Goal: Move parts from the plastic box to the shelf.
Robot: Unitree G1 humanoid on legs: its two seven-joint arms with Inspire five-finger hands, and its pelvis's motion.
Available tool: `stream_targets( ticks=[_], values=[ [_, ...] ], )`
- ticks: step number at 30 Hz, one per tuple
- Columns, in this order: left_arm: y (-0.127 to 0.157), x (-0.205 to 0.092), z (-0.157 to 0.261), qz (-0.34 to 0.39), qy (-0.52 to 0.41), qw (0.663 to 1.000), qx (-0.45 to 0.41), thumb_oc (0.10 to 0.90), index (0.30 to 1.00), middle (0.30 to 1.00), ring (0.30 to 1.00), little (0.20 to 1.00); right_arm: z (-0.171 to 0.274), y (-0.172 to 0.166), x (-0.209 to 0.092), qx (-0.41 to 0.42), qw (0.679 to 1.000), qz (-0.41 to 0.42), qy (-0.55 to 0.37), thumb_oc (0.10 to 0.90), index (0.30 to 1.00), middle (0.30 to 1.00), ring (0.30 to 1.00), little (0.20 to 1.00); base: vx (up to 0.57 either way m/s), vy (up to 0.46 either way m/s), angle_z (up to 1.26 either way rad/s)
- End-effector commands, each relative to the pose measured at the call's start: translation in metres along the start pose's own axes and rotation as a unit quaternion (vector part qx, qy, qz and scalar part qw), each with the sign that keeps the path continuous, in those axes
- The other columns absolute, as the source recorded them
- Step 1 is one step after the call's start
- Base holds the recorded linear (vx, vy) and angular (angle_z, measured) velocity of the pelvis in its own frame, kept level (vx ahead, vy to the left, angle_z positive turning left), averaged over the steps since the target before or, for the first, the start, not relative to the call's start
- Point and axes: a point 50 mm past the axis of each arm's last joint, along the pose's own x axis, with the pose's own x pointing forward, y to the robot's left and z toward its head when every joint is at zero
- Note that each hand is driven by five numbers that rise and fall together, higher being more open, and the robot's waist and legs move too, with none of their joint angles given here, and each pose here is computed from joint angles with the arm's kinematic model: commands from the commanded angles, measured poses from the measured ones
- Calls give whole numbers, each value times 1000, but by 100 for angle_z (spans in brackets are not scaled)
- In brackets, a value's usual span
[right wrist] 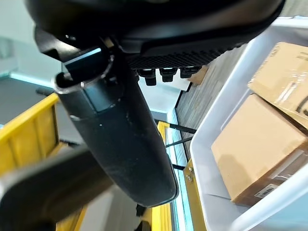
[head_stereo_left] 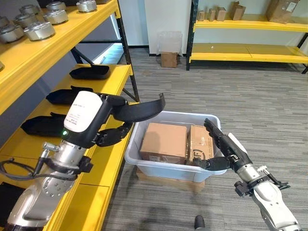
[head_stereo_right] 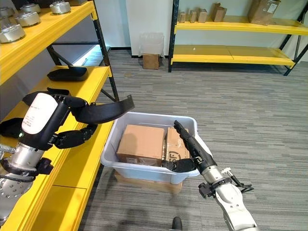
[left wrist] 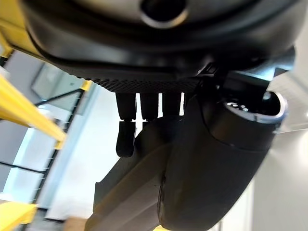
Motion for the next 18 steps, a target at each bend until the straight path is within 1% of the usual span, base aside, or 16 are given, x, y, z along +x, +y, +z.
stream_targets(
  ticks=[1, 8, 13, 18],
  values=[
    [57, 18, 13, 163, -60, 984, 38, 400, 300, 300, 300, 300, 44, -16, 14, 10, 990, -45, -130, 900, 1000, 1000, 1000, 1000, -22, 26, 19],
    [67, 10, 13, 197, -49, 978, 39, 400, 300, 300, 300, 300, 44, -13, 18, 2, 990, -50, -131, 900, 1000, 1000, 1000, 1000, -52, 95, 24],
    [70, 17, 15, 200, -63, 977, 43, 400, 300, 300, 300, 300, 46, -6, 22, 11, 989, -51, -138, 900, 1000, 1000, 1000, 1000, -75, 223, 26],
    [70, 28, 19, 194, -89, 977, 27, 400, 300, 300, 300, 300, 44, -1, 24, 18, 990, -37, -135, 900, 1000, 1000, 1000, 1000, -27, 126, 43]
  ],
)
